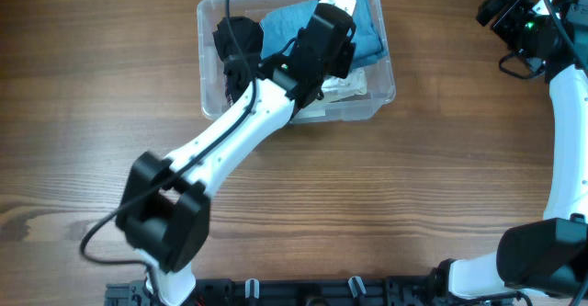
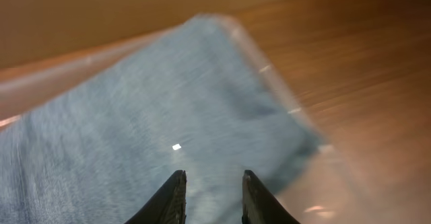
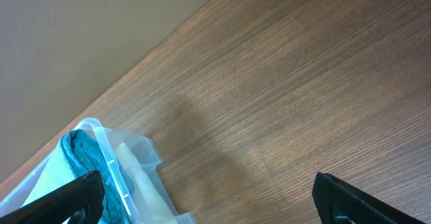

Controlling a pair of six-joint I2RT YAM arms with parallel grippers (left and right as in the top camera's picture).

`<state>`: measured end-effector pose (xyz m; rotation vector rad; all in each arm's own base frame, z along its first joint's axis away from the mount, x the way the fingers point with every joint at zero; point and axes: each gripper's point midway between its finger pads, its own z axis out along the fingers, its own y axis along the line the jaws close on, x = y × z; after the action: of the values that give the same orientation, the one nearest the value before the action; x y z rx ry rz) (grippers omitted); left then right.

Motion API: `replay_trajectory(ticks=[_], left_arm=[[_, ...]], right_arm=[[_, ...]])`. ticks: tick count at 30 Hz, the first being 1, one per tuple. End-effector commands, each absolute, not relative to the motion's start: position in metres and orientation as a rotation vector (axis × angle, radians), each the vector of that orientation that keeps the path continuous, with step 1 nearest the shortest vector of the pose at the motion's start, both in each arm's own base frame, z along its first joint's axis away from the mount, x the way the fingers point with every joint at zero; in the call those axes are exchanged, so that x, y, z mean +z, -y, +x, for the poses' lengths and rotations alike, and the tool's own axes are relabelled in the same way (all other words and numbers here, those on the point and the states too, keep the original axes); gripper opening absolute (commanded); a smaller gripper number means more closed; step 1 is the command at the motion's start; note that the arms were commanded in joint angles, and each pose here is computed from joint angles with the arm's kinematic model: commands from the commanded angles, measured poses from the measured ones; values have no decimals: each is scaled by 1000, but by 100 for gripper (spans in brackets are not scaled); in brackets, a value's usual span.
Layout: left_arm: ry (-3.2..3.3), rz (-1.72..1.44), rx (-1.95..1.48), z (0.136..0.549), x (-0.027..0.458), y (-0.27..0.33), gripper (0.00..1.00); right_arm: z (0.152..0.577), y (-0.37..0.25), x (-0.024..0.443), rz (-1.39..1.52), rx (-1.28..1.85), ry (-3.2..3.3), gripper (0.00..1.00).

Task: Pack container
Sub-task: 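Release the denim and press it flat across the bin's right side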

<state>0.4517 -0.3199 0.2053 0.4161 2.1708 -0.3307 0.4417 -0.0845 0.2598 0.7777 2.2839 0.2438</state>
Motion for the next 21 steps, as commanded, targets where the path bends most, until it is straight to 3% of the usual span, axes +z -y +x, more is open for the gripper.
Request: replay_trajectory(ticks=[1, 7, 21], left_arm=[[-2169, 529, -511, 425, 215, 349, 23], [-2265, 557, -551, 412, 183, 361, 5], [-2434, 699, -504, 369, 123, 381, 4]], right_arm=[[442, 81, 263, 773, 261, -2278, 100], [442, 81, 263, 773, 260, -2278, 100], [442, 81, 263, 773, 261, -2278, 100]])
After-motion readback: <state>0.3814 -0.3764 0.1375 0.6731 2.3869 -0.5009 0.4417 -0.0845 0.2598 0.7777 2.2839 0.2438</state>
